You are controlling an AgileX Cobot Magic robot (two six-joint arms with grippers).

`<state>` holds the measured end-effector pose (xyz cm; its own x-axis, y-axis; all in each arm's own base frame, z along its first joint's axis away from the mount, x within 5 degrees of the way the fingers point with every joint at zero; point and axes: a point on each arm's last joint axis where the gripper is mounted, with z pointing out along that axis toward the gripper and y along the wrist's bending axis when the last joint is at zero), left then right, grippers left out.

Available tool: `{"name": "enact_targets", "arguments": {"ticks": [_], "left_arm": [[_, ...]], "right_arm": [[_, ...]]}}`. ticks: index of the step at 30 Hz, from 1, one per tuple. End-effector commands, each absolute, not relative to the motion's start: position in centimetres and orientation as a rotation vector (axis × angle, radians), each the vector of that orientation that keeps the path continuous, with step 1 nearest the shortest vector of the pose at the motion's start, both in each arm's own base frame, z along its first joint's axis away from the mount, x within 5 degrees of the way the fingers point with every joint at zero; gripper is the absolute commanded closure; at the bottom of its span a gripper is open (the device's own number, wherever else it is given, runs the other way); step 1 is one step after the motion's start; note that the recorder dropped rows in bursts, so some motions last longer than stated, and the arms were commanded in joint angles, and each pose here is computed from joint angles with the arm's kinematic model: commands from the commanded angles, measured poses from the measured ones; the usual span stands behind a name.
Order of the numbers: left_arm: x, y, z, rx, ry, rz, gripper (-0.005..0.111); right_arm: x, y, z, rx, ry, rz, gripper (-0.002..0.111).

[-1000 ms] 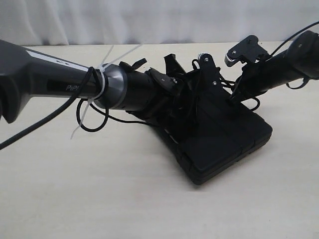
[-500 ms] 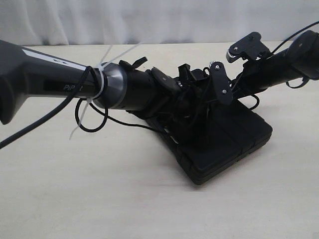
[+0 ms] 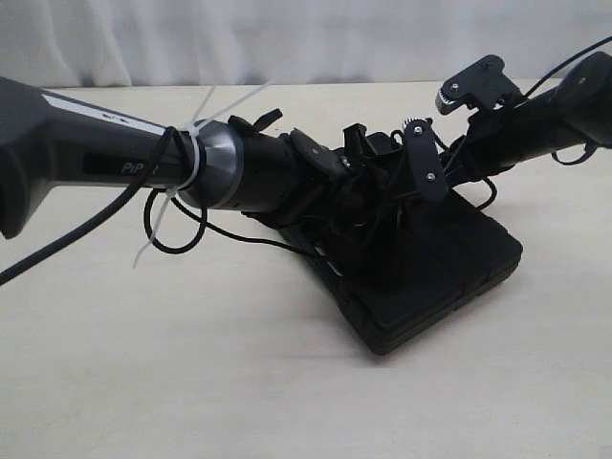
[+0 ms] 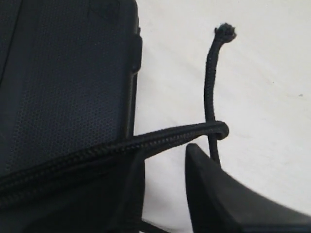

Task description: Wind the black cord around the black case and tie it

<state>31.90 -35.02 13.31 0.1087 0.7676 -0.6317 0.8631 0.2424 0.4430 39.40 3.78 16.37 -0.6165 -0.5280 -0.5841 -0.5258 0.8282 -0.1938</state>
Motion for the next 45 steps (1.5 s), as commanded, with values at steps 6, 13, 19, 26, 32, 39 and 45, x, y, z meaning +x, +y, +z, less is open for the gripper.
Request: {"name": "enact_targets", "arguments": {"ticks": [6, 13, 19, 26, 32, 39, 45], "left_arm": [[31.8, -35.0, 13.7, 1.528, 1.661, -0.147, 0.107], [31.8, -35.0, 13.7, 1.528, 1.661, -0.147, 0.107], [31.8, -35.0, 13.7, 1.528, 1.661, -0.147, 0.107], [31.8, -35.0, 13.7, 1.530, 1.661, -0.149, 0.107], [31.8, -35.0, 13.7, 1.530, 1.660, -0.146, 0.107], [31.8, -35.0, 13.7, 1.531, 1.660, -0.148, 0.107], [31.8, -35.0, 13.7, 1.531, 1.660, -0.148, 0.107]], "right_arm": [[38.6, 3.8, 20.1, -0.733, 2.289, -0.005, 0.080], [40.5, 4.1, 21.6, -0.331, 2.339, 0.182, 0.080], [43.3, 4.2, 21.6, -0.423, 2.534, 0.163, 0.062], [45.9, 4.2, 20.1, -0.342, 2.528, 0.165, 0.061], [47.4, 4.0, 16.9, -0.370, 2.612, 0.126, 0.062], [48.5, 3.8, 14.6, -0.324, 2.614, 0.096, 0.066], [48.6, 3.9, 13.4, -0.352, 2.628, 0.093, 0.080]]}}
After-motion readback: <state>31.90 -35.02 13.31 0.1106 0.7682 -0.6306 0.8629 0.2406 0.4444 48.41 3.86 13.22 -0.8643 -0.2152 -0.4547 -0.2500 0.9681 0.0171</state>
